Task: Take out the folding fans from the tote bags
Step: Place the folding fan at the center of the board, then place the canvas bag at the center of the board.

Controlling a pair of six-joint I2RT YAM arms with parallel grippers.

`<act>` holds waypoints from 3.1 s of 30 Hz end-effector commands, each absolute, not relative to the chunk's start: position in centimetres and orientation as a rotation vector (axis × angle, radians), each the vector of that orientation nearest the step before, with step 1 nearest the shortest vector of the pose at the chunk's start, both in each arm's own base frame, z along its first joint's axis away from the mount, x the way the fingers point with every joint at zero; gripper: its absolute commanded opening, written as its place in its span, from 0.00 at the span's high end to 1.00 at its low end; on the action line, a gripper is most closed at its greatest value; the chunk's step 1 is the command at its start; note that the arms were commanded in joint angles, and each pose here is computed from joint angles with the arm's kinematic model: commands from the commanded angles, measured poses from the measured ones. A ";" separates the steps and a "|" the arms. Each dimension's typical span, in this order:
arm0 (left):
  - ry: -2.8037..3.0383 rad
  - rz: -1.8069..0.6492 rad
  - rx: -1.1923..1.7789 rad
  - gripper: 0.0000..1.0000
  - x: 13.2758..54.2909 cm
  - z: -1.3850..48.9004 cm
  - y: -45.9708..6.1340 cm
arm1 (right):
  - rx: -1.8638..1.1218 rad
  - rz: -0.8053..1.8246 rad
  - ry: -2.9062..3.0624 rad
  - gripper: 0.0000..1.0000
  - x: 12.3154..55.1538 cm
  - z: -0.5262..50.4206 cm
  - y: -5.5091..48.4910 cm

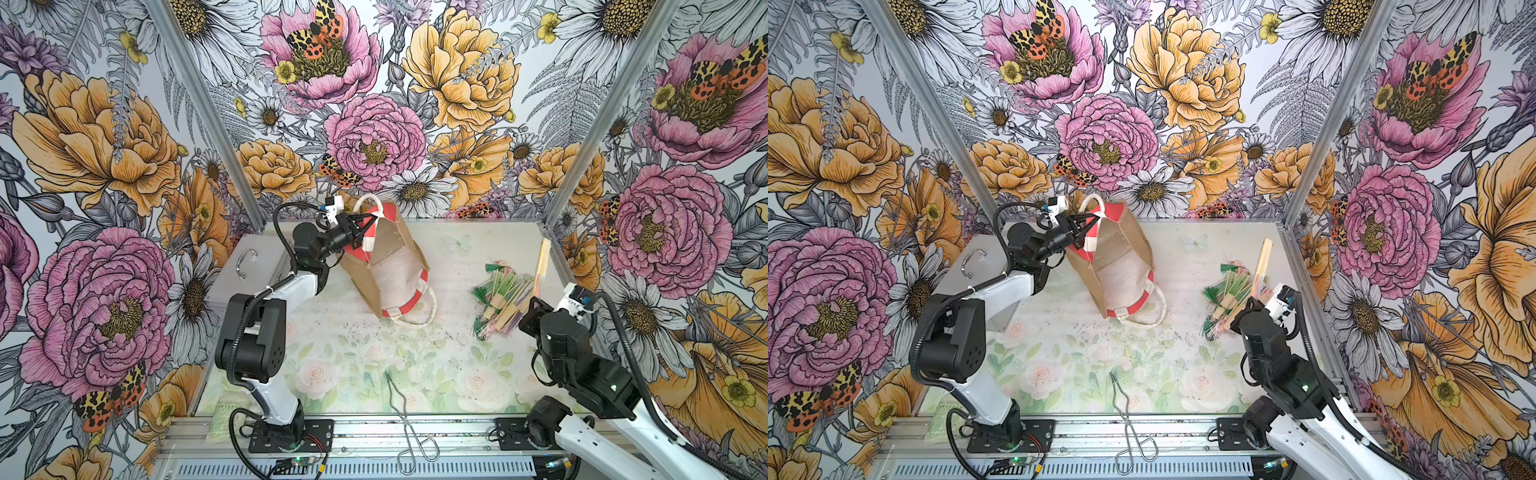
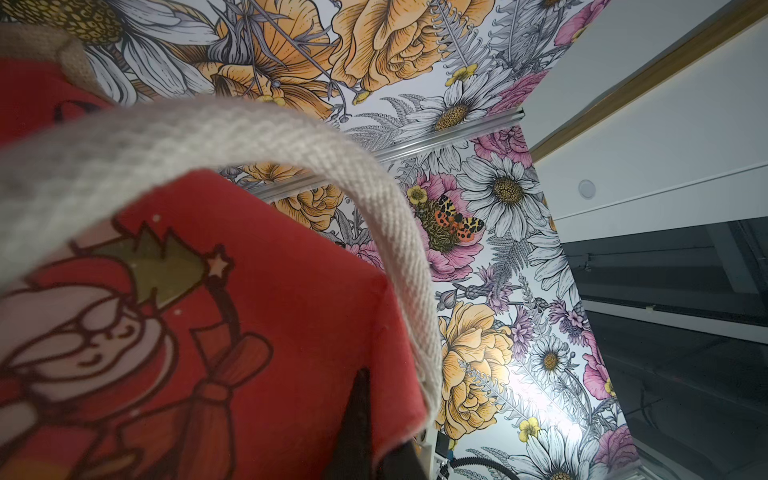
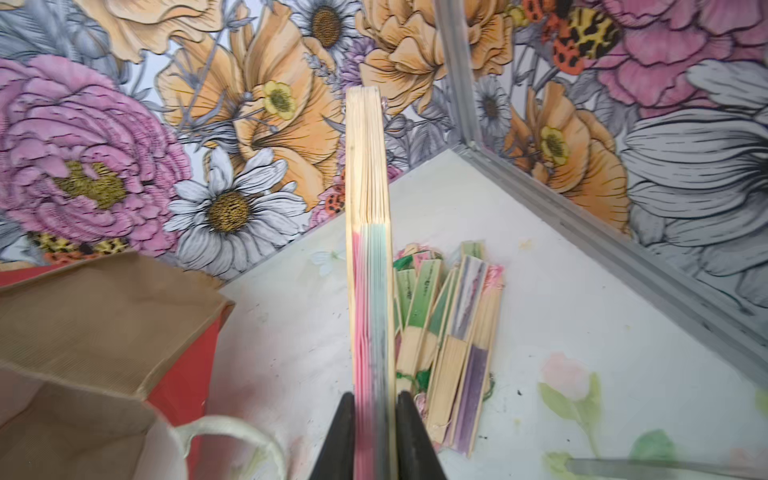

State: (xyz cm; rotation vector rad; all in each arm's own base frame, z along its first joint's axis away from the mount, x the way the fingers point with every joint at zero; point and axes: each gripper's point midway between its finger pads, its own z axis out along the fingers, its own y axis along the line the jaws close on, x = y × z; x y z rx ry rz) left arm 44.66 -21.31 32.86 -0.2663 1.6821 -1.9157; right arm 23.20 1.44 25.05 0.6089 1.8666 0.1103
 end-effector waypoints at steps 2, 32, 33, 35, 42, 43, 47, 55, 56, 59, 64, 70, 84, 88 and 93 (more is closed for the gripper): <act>1.637 -1.940 -0.174 1.00 44.1 34.7 -22.1 | 0.633 0.050 1.936 1.00 25.4 23.8 0.9; 1.693 -1.932 -0.175 1.00 44.0 33.6 -22.6 | 0.641 0.203 2.460 0.40 34.2 6.6 4.6; 1.716 -1.913 -0.178 1.00 44.0 33.2 -22.7 | 0.617 0.231 2.464 0.37 34.2 7.2 4.9; 1.770 -1.850 -0.182 1.00 44.0 32.4 -22.6 | 0.560 0.275 2.456 0.31 34.1 8.7 5.5; 2.012 -1.519 -0.192 1.00 43.9 28.9 -21.9 | 0.267 0.505 2.423 0.25 32.3 14.8 8.9; 2.035 -1.476 -0.185 1.00 43.9 28.7 -21.8 | 0.202 0.569 2.418 0.25 31.8 15.6 9.9; 1.986 -1.544 -0.209 1.00 44.0 29.5 -21.9 | 0.023 0.835 2.370 0.22 30.3 17.8 13.8; 1.825 -1.801 -0.218 1.00 44.2 32.2 -23.0 | -0.160 0.993 2.167 0.19 30.5 19.4 20.0; 1.825 -1.798 -0.221 1.00 44.2 32.2 -23.0 | -0.157 1.012 2.158 0.19 30.6 19.4 20.7; 1.825 -1.798 -0.227 1.00 44.2 32.2 -23.0 | -0.145 1.088 2.112 0.21 30.9 19.4 22.6; 1.820 -1.799 -0.222 1.00 44.0 32.5 -23.0 | -0.100 1.104 2.130 0.27 31.7 17.0 24.6; 1.817 -1.803 -0.215 1.00 43.9 32.8 -23.1 | -0.075 1.140 2.168 0.37 32.3 14.8 27.3; 1.735 -1.936 -0.097 1.00 41.1 36.4 -23.8 | -0.044 0.992 2.166 0.55 35.4 12.6 28.2; 1.729 -1.936 -0.092 1.00 40.7 36.7 -23.6 | -0.014 1.032 2.057 0.53 35.7 13.6 28.4; 1.718 -1.954 -0.068 1.00 40.3 37.3 -23.9 | 0.024 1.038 1.983 0.66 36.1 13.9 28.6</act>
